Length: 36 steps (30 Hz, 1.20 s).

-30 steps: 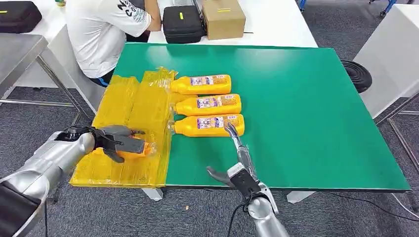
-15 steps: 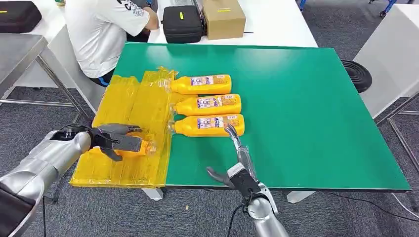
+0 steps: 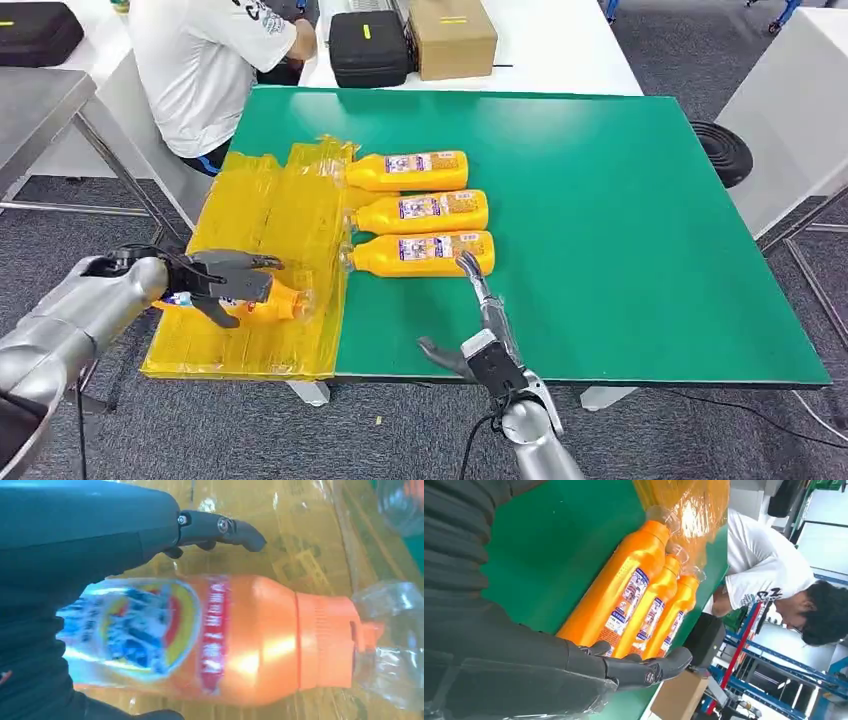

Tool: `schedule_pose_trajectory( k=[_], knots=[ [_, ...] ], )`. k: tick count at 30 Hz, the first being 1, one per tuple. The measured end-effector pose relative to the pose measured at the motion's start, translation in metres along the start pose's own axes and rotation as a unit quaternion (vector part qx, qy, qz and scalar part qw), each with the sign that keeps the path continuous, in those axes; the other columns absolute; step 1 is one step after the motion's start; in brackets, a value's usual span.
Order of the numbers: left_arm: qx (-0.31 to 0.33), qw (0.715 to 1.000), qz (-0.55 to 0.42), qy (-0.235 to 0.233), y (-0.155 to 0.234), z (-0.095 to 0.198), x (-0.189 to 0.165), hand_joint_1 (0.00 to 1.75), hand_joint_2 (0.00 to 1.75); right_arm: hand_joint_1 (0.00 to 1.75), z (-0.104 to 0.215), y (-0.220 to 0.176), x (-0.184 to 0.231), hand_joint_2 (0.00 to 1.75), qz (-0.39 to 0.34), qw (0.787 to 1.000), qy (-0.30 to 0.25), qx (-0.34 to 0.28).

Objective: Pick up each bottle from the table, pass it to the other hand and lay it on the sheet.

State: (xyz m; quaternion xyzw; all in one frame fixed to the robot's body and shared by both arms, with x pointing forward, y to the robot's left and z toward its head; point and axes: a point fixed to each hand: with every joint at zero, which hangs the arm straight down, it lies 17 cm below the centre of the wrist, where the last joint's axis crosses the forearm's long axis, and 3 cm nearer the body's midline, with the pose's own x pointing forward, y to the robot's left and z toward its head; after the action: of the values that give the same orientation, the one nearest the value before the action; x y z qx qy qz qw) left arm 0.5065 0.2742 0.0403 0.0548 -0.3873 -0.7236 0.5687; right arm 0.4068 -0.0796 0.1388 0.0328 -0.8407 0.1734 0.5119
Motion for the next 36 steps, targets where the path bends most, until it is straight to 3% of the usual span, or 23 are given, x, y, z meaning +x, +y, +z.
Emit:
schedule_pose_trajectory(
  k=[8, 15, 18, 22, 26, 32, 36],
  knots=[
    [0.008, 1.0, -0.005, -0.007, 0.012, 0.011, 0.0, 0.0, 1.75, 0.0, 0.0, 0.0, 0.0, 1.75, 0.0, 1.0, 0.0, 0.0],
    [0.039, 0.998, 0.025, -0.052, 0.037, 0.025, 0.02, 0.0, 1.75, 0.0, 0.0, -0.001, 0.0, 1.75, 0.0, 1.0, 0.001, -0.002],
    [0.083, 0.992, 0.029, -0.086, 0.053, 0.026, 0.035, 0.0, 1.75, 0.0, 0.0, -0.001, 0.0, 1.75, 0.001, 1.0, 0.001, -0.003],
    [0.224, 0.959, 0.06, -0.161, 0.087, 0.024, 0.063, 0.0, 1.75, 0.0, -0.001, -0.001, -0.01, 1.75, 0.048, 0.999, 0.021, 0.003],
    [0.318, 0.925, 0.106, -0.18, 0.094, 0.017, 0.075, 0.0, 1.75, 0.0, -0.013, -0.009, -0.022, 1.75, 0.136, 0.99, 0.042, 0.022],
    [0.402, 0.877, 0.164, -0.204, 0.091, 0.015, 0.098, 0.0, 1.75, 0.0, -0.044, -0.035, -0.039, 1.75, 0.248, 0.966, 0.062, 0.051],
    [0.441, 0.845, 0.199, -0.229, 0.074, 0.015, 0.125, 0.0, 1.75, 0.0, -0.091, -0.071, -0.06, 1.75, 0.327, 0.938, 0.086, 0.079]
  ],
)
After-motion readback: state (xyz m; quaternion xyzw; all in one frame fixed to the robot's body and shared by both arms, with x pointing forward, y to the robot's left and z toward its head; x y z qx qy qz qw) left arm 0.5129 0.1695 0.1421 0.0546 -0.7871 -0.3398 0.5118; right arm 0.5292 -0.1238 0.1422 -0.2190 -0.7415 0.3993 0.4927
